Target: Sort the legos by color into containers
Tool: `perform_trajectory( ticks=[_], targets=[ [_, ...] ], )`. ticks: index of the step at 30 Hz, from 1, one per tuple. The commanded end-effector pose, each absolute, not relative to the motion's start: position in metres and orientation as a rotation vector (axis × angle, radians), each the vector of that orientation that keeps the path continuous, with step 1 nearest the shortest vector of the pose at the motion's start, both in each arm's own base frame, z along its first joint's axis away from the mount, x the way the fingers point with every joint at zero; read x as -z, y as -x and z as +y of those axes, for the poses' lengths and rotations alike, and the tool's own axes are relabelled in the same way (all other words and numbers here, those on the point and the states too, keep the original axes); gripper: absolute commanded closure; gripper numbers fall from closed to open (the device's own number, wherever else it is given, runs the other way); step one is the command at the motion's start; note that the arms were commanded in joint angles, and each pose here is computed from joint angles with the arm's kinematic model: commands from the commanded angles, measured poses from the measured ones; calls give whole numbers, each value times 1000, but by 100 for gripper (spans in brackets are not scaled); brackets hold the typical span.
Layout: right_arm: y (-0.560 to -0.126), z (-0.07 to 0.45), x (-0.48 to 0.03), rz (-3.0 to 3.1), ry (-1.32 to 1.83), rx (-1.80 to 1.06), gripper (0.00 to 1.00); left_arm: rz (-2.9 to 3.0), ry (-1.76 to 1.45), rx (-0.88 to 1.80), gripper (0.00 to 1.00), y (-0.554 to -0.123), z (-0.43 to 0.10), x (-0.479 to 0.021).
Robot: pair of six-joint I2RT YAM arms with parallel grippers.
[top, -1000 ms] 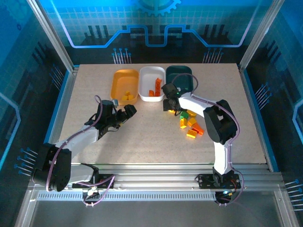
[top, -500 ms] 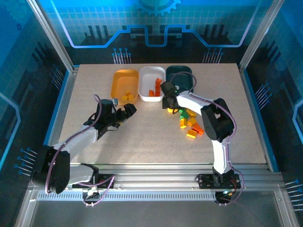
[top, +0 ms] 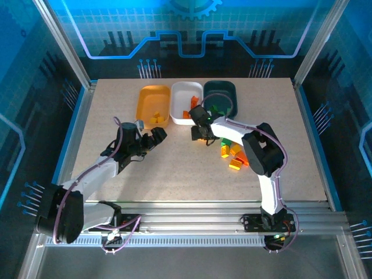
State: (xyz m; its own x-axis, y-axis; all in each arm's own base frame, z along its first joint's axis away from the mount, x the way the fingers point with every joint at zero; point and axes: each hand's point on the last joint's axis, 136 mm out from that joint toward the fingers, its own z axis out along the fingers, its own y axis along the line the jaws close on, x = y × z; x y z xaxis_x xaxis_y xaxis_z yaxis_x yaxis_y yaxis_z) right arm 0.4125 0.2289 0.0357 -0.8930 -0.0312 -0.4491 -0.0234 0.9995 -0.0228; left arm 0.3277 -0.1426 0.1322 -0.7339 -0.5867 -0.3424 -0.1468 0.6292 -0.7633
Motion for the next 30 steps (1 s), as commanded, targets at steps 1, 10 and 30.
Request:
perform_trajectory(
  ticks=[1,10,30],
  targets=[
    [-420,229,-30,2679,-12,6,22,2281,548,984,1,-322,-141,-129],
    [-427,245,-19,2697,-37,-89,27,2271,549,980,1,-317,-138,-132],
    [-380,300,-45,2724,219,-350,34,2263,564,980,1,-315,-137,-134]
  ],
)
